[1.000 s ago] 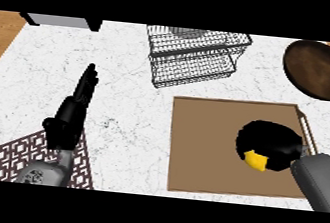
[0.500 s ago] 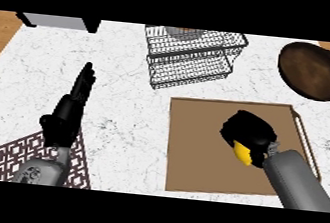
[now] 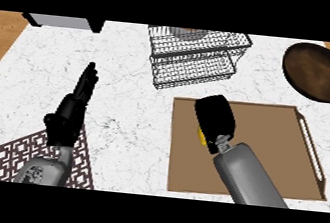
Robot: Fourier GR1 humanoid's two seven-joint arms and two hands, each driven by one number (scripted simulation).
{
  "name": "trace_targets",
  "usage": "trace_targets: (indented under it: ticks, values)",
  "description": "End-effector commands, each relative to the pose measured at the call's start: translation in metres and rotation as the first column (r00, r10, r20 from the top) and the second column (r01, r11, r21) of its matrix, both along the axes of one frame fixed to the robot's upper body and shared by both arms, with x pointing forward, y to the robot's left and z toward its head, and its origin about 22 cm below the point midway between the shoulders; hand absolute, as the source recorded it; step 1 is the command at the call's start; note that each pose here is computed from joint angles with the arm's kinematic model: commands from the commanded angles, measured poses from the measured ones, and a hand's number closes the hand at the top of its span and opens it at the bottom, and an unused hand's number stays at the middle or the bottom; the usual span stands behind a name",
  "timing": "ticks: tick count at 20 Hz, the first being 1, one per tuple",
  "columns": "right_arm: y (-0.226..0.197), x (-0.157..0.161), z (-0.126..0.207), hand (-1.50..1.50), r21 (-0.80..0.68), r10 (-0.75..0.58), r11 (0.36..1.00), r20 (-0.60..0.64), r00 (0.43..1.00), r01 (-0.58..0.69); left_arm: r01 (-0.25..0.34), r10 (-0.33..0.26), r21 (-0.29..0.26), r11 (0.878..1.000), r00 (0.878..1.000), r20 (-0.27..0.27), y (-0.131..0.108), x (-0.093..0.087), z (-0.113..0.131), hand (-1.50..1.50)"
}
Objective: Pick the lemon from the tray and place it in the tiered basket
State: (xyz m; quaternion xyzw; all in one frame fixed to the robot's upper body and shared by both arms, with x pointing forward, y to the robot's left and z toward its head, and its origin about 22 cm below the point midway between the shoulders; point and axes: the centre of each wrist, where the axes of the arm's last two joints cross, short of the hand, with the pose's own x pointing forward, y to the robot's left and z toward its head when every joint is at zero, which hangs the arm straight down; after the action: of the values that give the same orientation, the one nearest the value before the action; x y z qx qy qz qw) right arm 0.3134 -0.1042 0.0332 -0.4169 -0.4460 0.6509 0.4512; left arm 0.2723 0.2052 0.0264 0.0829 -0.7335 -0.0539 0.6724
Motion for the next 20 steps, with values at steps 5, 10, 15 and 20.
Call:
trace_targets:
  ticks: [5, 10, 15, 20]
  values:
    - [0.071, -0.028, 0.108, 1.50, 0.116, -0.215, 0.975, 0.254, 0.943, 0.191, -0.001, 0.001, -0.007, 1.000, 1.000, 0.003, -0.012, 0.002, 0.001, 0.00]
    - [0.081, -0.044, 0.191, 1.50, 0.203, -0.269, 0.955, 0.299, 0.915, 0.215, -0.001, 0.002, -0.023, 1.000, 1.000, 0.010, -0.008, -0.003, 0.006, 0.00]
    - [0.085, -0.039, 0.246, 1.50, 0.255, -0.303, 0.940, 0.308, 0.902, 0.229, 0.010, -0.010, -0.022, 1.000, 1.000, -0.002, -0.008, 0.007, 0.009, 0.00]
    - [0.088, -0.019, 0.262, 1.50, 0.457, -0.361, 0.858, 0.214, 0.908, 0.233, 0.024, -0.024, -0.004, 1.000, 1.000, 0.006, -0.010, -0.003, -0.005, 0.00]
